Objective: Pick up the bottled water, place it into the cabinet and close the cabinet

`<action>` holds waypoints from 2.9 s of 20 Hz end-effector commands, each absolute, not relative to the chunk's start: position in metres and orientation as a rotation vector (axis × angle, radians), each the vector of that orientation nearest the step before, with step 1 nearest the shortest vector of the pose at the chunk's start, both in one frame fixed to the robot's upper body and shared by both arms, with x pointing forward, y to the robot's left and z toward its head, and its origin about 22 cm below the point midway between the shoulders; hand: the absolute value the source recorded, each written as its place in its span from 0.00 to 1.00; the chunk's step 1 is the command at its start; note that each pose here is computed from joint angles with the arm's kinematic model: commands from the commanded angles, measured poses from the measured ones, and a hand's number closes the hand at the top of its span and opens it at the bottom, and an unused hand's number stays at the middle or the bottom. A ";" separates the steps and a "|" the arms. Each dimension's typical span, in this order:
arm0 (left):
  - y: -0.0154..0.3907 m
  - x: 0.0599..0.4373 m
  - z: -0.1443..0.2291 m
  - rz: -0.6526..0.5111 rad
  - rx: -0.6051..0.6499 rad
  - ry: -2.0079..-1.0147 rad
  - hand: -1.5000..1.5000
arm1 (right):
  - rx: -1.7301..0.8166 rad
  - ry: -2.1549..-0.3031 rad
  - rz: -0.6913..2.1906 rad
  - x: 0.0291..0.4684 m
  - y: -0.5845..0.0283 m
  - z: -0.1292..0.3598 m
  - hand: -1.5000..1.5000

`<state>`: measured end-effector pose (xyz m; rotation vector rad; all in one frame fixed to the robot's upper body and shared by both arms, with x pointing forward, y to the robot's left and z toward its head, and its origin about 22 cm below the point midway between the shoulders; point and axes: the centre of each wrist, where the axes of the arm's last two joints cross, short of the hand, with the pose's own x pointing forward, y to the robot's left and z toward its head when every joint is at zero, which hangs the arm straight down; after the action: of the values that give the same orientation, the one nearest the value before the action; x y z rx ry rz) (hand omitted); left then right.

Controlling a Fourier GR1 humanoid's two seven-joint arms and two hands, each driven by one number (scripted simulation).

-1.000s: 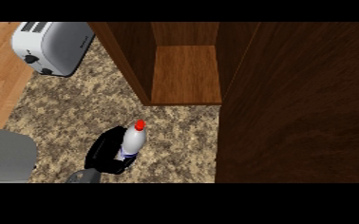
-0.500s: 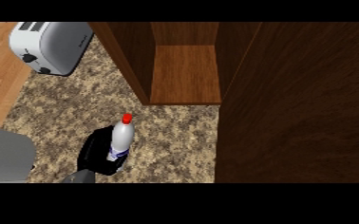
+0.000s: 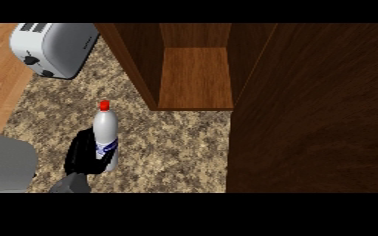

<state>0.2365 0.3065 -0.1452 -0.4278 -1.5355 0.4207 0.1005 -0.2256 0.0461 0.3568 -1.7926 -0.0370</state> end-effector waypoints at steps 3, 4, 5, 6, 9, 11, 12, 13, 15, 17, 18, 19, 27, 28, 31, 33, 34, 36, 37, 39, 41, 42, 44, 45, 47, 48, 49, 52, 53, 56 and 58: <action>0.299 0.239 -0.127 0.438 -0.503 -1.565 1.00 | 0.365 -1.798 -0.041 0.089 -0.214 0.051 0.00; 0.306 0.248 -0.129 0.454 -0.509 -1.550 1.00 | 0.375 -1.786 -0.027 0.083 -0.216 0.062 0.00; 0.300 0.233 -0.138 0.444 -0.504 -1.554 1.00 | 0.369 -1.785 -0.052 0.095 -0.219 0.040 0.00; 0.291 0.254 -0.113 0.416 -0.524 -1.560 1.00 | 0.379 -1.800 -0.020 0.101 -0.222 0.048 0.00; 0.277 0.247 -0.106 0.384 -0.500 -1.538 1.00 | 0.388 -1.789 -0.018 0.101 -0.209 0.049 0.00; 0.274 0.250 -0.108 0.359 -0.498 -1.548 1.00 | 0.405 -1.787 -0.030 0.091 -0.221 0.057 0.00; 0.267 0.256 -0.084 0.348 -0.511 -1.564 1.00 | 0.394 -1.778 -0.010 0.092 -0.220 0.054 0.00; 0.266 0.261 -0.082 0.333 -0.509 -1.552 1.00 | 0.372 -1.783 -0.032 0.107 -0.224 0.061 0.00; 0.243 0.245 -0.075 0.323 -0.522 -1.569 1.00 | 0.367 -1.786 -0.052 0.107 -0.219 0.057 0.00; 0.222 0.253 -0.054 0.323 -0.545 -1.598 1.00 | 0.374 -1.786 -0.048 0.100 -0.231 0.043 0.00; 0.229 0.257 -0.058 0.277 -0.504 -1.604 1.00 | 0.389 -1.794 -0.043 0.103 -0.227 0.046 0.00; 0.223 0.265 -0.042 0.284 -0.518 -1.617 1.00 | 0.392 -1.790 -0.013 0.102 -0.215 0.053 0.00; 0.170 0.301 0.014 0.215 -0.456 -1.640 1.00 | 0.418 -1.786 -0.045 0.097 -0.209 0.054 0.00; 0.157 0.300 0.013 0.201 -0.431 -1.682 1.00 | 0.409 -1.779 -0.031 0.100 -0.199 0.053 0.00; 0.131 0.323 0.041 0.181 -0.410 -1.673 1.00 | 0.413 -1.792 -0.034 0.094 -0.206 0.055 0.00; 0.125 0.323 0.037 0.181 -0.400 -1.665 1.00 | 0.396 -1.782 -0.061 0.098 -0.221 0.053 0.00; 0.123 0.341 0.057 0.161 -0.400 -1.678 1.00 | 0.424 -1.786 -0.043 0.098 -0.198 0.044 0.00; 0.103 0.330 0.041 0.119 -0.329 -1.727 1.00 | 0.413 -1.782 -0.038 0.103 -0.213 0.040 0.00; 0.102 0.339 0.047 0.095 -0.292 -1.753 1.00 | 0.408 -1.783 -0.064 0.110 -0.215 0.055 0.00; 0.100 0.352 0.060 0.084 -0.279 -1.723 1.00 | 0.413 -1.788 -0.040 0.110 -0.211 0.050 0.00; 0.097 0.363 0.070 0.048 -0.232 -1.751 1.00 | 0.430 -1.768 -0.060 0.104 -0.210 0.037 0.00; 0.092 0.364 0.065 0.058 -0.241 -1.734 1.00 | 0.420 -1.768 -0.050 0.116 -0.218 0.037 0.00; 0.084 0.367 0.075 0.047 -0.168 -1.767 1.00 | 0.433 -1.777 -0.042 0.109 -0.206 0.037 0.00; 0.076 0.363 0.072 0.039 -0.163 -1.753 1.00 | 0.457 -1.778 -0.024 0.105 -0.210 0.045 0.00; 0.078 0.371 0.085 0.032 -0.122 -1.767 1.00 | 0.424 -1.772 -0.035 0.116 -0.209 0.037 0.00; 0.074 0.372 0.087 0.035 -0.088 -1.767 1.00 | 0.449 -1.792 -0.047 0.111 -0.205 0.044 0.00; 0.080 0.379 0.090 0.059 -0.037 -1.773 1.00 | 0.420 -1.774 -0.033 0.118 -0.206 0.043 0.00; 0.072 0.379 0.077 0.033 0.028 -1.760 1.00 | 0.453 -1.769 -0.056 0.114 -0.214 0.027 0.00; 0.097 0.402 0.093 0.046 0.022 -1.737 1.00 | 0.442 -1.778 -0.043 0.119 -0.207 0.044 0.00; 0.078 0.417 0.094 0.019 0.079 -1.721 1.00 | 0.451 -1.777 -0.043 0.112 -0.201 0.040 0.00; 0.078 0.415 0.064 -0.023 0.133 -1.721 1.00 | 0.468 -1.776 -0.019 0.113 -0.207 0.044 0.00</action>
<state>0.4014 0.0835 0.0705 0.0710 -1.7272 0.0304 0.1135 -0.2081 0.0426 0.4530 -1.7734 -0.0386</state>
